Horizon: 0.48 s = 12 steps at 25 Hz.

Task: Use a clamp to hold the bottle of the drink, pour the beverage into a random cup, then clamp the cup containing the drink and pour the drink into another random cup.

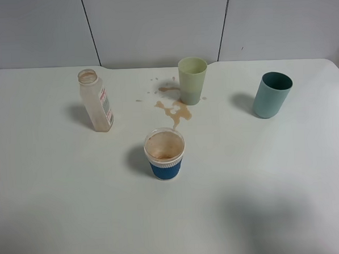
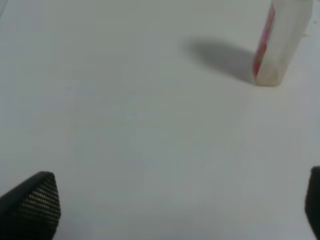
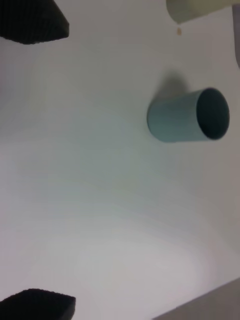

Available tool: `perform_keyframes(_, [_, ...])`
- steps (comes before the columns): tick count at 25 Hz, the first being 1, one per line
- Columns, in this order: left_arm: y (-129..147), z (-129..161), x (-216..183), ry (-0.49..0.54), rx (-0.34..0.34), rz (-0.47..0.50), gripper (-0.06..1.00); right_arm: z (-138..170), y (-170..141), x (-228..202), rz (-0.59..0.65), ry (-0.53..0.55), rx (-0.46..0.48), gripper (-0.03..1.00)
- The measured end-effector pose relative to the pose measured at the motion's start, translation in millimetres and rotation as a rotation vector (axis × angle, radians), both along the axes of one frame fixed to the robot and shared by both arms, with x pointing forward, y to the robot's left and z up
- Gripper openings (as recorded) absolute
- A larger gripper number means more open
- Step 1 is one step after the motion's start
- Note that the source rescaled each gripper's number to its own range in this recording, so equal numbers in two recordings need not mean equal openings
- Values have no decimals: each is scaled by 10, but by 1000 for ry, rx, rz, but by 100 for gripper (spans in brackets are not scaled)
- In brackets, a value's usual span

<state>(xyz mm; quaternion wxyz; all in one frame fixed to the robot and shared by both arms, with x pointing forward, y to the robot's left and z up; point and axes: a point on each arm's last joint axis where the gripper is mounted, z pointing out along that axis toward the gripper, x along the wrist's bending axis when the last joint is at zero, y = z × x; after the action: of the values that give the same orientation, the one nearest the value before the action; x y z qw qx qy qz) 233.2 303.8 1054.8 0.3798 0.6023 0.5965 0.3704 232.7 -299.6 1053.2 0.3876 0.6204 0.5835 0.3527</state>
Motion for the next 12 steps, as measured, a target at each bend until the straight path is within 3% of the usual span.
perform_keyframes(12, [0, 0, 0, 0, 0, 0, 100, 0, 0, 0, -7, 0, 0, 94])
